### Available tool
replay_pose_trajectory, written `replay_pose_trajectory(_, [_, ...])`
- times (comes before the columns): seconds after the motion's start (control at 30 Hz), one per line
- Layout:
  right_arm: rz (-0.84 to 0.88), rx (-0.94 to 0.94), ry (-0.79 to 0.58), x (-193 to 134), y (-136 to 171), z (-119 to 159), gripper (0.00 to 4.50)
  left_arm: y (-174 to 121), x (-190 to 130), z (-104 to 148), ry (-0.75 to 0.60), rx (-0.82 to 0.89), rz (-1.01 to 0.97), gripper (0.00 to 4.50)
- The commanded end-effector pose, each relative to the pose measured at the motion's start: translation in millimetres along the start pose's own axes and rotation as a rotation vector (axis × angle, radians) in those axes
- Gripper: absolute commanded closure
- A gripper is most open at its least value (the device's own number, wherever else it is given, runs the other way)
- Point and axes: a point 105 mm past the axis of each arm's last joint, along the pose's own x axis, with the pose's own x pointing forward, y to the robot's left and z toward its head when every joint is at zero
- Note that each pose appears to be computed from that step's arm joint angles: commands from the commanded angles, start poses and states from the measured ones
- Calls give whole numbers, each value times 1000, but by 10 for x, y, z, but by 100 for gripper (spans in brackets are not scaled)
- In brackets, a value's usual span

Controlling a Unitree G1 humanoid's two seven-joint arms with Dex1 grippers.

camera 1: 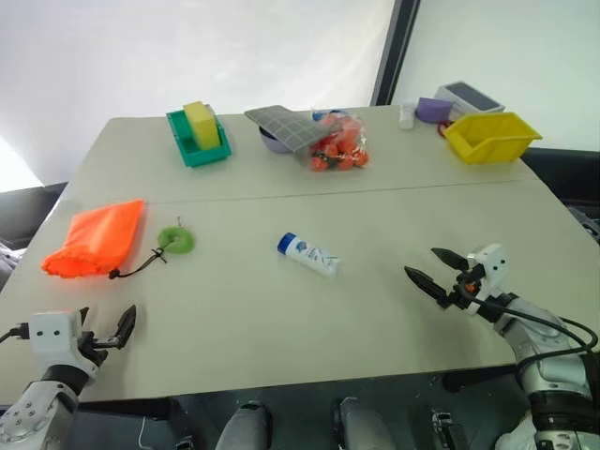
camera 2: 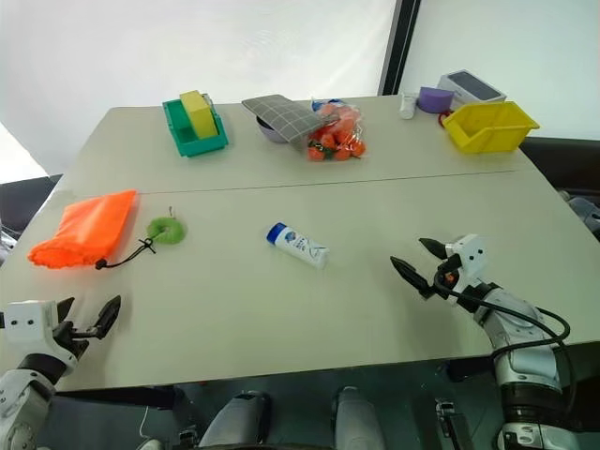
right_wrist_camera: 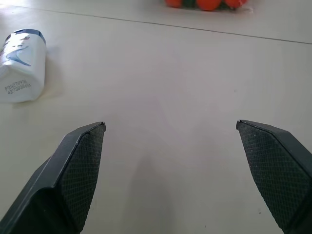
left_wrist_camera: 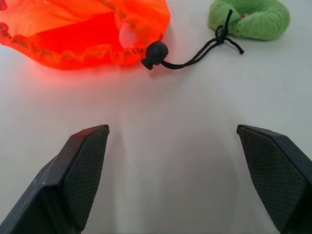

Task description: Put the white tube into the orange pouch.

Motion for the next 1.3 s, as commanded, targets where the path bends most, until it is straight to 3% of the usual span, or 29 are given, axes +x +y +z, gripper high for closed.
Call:
replay_pose_trajectory(0.03, [4, -37, -51, 9, 21, 158, 4, 22, -28, 88, -30, 20, 9, 0])
replay_pose_trajectory(0.27, [56, -32, -72, 129, 171, 219, 4, 18, -90, 112, -46, 31, 9, 0])
replay_pose_trajectory(0.4, [112, -30, -94, 259, 312, 287, 4, -48, -109, 273, -118, 83, -13, 0])
replay_pose_trajectory(0.57, [225, -42, -137, 426, 605, 467, 4, -48, -70, 547, -208, 312, 19, 0])
replay_pose_trajectory(0.73, [406, -52, -144, 503, 1080, 597, 4, 161, 13, 820, -263, 616, 133, 0])
replay_pose_trajectory(0.93, [552, -87, -143, 522, 1515, 648, 4, 378, 165, 846, -185, 751, 175, 0])
replay_pose_trajectory(1.3, [538, -70, -158, 559, 1588, 625, 4, 690, 403, 802, -62, 792, 196, 0])
